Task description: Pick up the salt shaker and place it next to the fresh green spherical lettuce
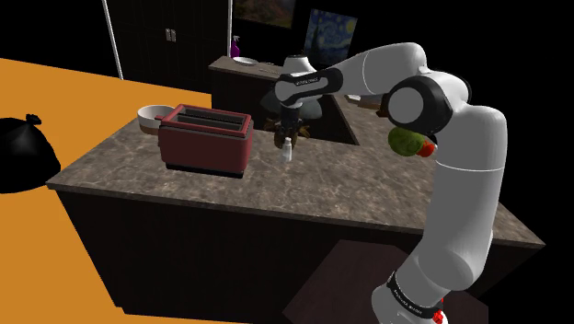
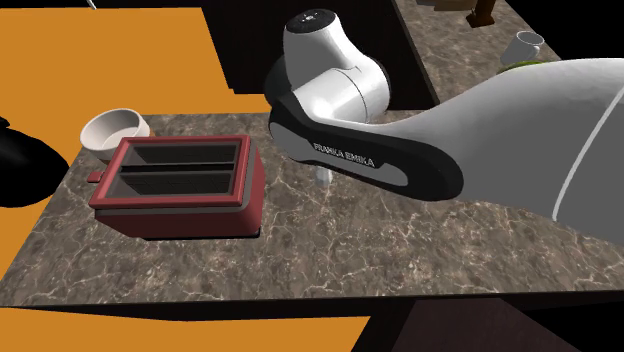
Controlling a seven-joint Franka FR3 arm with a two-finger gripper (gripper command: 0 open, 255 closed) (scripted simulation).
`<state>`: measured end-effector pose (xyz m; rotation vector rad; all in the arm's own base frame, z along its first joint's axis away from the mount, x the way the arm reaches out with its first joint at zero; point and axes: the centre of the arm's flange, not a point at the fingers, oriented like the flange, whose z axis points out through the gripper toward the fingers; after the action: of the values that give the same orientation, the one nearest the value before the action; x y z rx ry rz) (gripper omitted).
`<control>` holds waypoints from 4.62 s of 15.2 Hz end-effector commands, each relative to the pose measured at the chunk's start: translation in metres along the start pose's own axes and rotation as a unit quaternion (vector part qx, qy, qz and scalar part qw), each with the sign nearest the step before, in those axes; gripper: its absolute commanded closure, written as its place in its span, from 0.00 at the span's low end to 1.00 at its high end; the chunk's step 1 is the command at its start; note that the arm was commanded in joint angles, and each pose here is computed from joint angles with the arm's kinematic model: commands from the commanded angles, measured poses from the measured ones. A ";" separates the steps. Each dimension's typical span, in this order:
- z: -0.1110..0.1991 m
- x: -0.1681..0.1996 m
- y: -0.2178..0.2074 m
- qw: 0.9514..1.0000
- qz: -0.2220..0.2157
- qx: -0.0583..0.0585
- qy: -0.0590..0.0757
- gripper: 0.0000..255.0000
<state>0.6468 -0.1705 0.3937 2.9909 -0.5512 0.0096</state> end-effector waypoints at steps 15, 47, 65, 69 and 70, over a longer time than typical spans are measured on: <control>-0.086 0.002 0.008 1.000 0.000 0.000 0.001 1.00; -0.200 -0.018 0.123 1.000 0.000 0.000 0.001 1.00; -0.179 -0.070 0.354 1.000 0.000 0.000 0.001 1.00; -0.174 -0.082 0.405 1.000 0.000 0.000 0.001 1.00; -0.173 -0.085 0.418 1.000 0.000 0.000 0.001 1.00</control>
<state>0.4300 -0.4996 0.6060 2.9902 -0.5532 0.0114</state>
